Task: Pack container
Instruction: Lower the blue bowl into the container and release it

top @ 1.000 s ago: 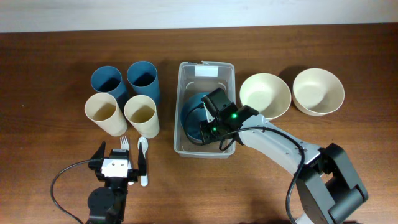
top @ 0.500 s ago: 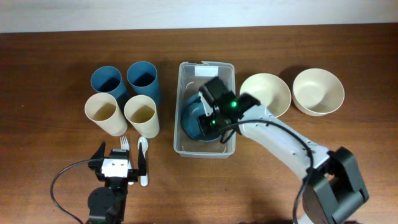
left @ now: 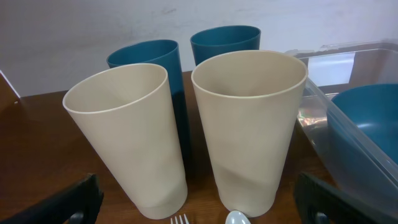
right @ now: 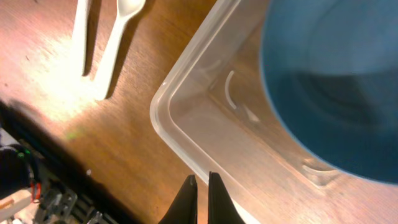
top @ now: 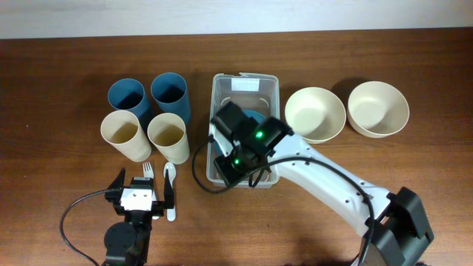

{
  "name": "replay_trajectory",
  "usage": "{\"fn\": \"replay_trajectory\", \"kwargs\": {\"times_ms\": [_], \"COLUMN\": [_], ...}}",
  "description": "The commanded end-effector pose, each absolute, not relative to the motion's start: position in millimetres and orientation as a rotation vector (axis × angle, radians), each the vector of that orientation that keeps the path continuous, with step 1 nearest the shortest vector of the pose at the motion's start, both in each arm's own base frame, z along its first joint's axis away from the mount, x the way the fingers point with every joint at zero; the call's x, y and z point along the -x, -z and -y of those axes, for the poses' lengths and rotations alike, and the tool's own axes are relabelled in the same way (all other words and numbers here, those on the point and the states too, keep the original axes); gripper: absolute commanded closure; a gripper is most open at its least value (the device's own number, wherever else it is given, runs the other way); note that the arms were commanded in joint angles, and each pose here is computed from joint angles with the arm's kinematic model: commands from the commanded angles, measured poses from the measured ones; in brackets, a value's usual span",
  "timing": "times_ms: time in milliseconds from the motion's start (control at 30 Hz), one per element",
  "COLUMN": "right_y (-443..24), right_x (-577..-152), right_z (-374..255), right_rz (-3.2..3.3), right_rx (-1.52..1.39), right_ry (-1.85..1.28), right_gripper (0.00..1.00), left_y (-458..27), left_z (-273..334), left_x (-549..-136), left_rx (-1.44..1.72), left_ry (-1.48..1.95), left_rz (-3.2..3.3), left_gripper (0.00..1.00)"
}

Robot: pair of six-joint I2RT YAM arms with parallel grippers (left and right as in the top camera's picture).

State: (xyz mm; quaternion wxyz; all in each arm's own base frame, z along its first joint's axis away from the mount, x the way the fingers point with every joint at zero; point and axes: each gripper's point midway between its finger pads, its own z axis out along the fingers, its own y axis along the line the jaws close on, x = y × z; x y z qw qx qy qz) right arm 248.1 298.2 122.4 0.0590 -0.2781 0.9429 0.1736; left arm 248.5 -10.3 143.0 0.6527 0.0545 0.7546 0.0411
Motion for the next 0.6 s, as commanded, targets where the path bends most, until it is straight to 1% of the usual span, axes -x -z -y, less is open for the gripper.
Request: {"fn": "replay_trajectory", "kwargs": {"times_ms": [0, 200, 567], "right_y": [-99.3, -83.3, -61.3], "right_x": [-254.4, -262.9, -257.7], "right_z": [-288.2, -283.6, -268.9], "right_rz": [-2.841, -2.837, -2.866], "right_rx": [0.846, 0.81, 0.803], "right_ry": [-0.414, -0.419, -0.34], "right_gripper": [0.96, 0.96, 0.96], "left_y": [-142.9, -142.9, -142.9], "left_z": [11.0, 11.0, 11.0], "left_x": [-248.3, -248.3, -248.3], "left_rx": [-0.141, -0.141, -0.141], "left_ry": [-0.1, -0.1, -0.1], "left_rz": [-1.706, -1.706, -1.706], "left_gripper": [0.0, 0.0, 0.0]}}
